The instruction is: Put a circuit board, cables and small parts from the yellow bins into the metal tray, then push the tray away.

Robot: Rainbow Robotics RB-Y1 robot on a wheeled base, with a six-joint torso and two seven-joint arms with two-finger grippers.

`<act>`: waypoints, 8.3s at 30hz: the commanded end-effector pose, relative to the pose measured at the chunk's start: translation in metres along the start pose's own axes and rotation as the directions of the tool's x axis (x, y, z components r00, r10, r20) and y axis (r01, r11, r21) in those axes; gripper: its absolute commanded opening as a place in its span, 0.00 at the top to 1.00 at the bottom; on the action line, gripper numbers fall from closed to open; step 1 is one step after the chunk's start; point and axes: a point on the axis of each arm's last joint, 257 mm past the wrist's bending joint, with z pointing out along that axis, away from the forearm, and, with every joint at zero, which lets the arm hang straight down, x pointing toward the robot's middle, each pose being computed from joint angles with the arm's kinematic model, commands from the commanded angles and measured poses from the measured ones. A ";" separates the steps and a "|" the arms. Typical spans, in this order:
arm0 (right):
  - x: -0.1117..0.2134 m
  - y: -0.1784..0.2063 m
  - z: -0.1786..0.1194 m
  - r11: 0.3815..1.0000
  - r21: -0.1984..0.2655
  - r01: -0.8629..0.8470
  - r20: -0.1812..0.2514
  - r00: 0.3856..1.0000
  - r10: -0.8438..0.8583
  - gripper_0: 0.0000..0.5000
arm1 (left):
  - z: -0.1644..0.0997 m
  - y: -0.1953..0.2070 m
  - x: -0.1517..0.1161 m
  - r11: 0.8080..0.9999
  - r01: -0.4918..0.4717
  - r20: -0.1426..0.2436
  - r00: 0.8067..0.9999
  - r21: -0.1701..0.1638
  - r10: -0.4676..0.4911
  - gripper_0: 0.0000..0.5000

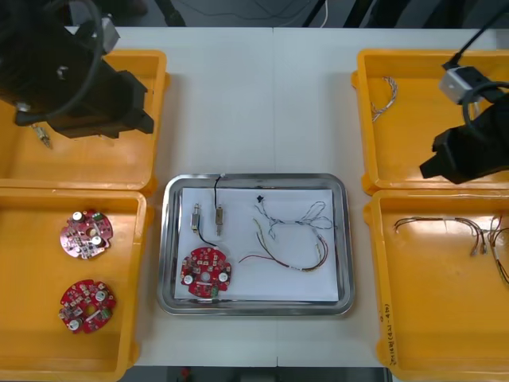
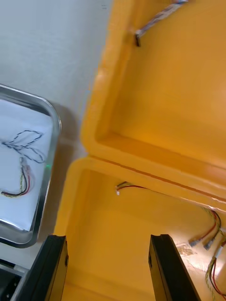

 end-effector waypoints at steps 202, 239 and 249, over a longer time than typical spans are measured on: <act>0.088 0.285 0.186 0.289 0.072 0.954 -0.044 0.293 -0.955 0.91 | -0.038 0.211 0.071 0.951 -0.020 0.017 0.999 -0.309 0.027 0.00; -0.040 0.248 0.171 0.274 0.346 0.897 -0.041 0.306 -0.951 1.00 | -0.038 0.211 0.071 0.951 -0.020 0.017 0.999 -0.309 0.027 0.00; -0.072 0.242 0.169 0.272 0.393 0.878 -0.035 0.310 -0.950 1.00 | -0.038 0.211 0.071 0.951 -0.020 0.017 0.999 -0.309 0.027 0.00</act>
